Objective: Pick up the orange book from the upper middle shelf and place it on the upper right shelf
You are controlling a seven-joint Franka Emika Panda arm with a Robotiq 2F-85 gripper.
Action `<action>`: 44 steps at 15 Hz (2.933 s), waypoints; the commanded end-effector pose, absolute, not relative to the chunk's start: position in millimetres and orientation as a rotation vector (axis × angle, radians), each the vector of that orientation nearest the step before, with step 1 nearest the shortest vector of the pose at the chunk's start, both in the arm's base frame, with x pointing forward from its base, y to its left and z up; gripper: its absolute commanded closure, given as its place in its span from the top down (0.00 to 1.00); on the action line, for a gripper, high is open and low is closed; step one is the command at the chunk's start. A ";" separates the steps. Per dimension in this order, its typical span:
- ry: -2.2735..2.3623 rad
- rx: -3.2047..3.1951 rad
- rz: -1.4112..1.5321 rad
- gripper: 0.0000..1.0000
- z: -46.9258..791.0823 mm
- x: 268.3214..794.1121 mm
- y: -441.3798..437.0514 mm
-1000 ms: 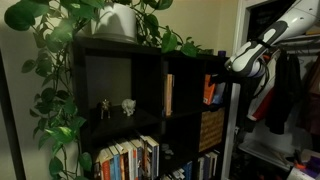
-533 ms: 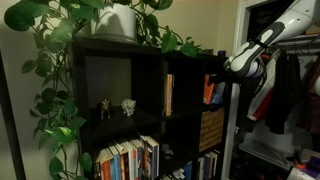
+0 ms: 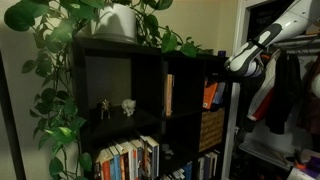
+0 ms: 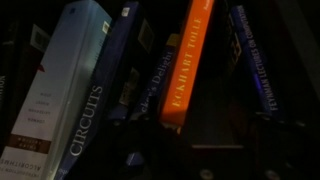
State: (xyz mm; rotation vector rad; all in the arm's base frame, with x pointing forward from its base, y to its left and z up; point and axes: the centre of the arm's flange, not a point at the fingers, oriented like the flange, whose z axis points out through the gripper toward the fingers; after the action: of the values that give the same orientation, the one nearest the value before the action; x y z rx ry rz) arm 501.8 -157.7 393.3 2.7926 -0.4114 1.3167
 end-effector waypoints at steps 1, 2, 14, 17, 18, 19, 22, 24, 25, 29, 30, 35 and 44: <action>-0.381 2.778 1.333 0.99 371.5 533.0 -170.5; -0.381 2.775 1.330 1.00 372.6 531.9 -172.3; -0.447 2.667 1.257 1.00 374.4 527.5 -185.7; -0.477 2.633 1.229 1.00 377.8 523.7 -194.5; -0.483 2.624 1.223 1.00 378.5 522.7 -195.7; -0.484 2.620 1.221 1.00 379.0 521.6 -195.9; -0.475 2.592 1.199 1.00 386.9 518.9 -190.9; -0.474 2.599 1.165 1.00 397.8 512.4 -186.2; -0.472 2.594 1.161 1.00 403.7 508.3 -184.0; -0.463 2.645 1.100 0.77 414.0 499.9 -180.6; -0.464 2.662 1.077 0.71 413.8 498.4 -181.0; -0.482 2.738 0.978 0.39 418.5 485.2 -185.4; -0.495 2.772 0.929 0.00 431.7 466.9 -184.8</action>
State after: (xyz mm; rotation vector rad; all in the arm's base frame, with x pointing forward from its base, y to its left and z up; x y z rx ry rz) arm 499.3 -193.8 403.1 2.7205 -0.4967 0.9650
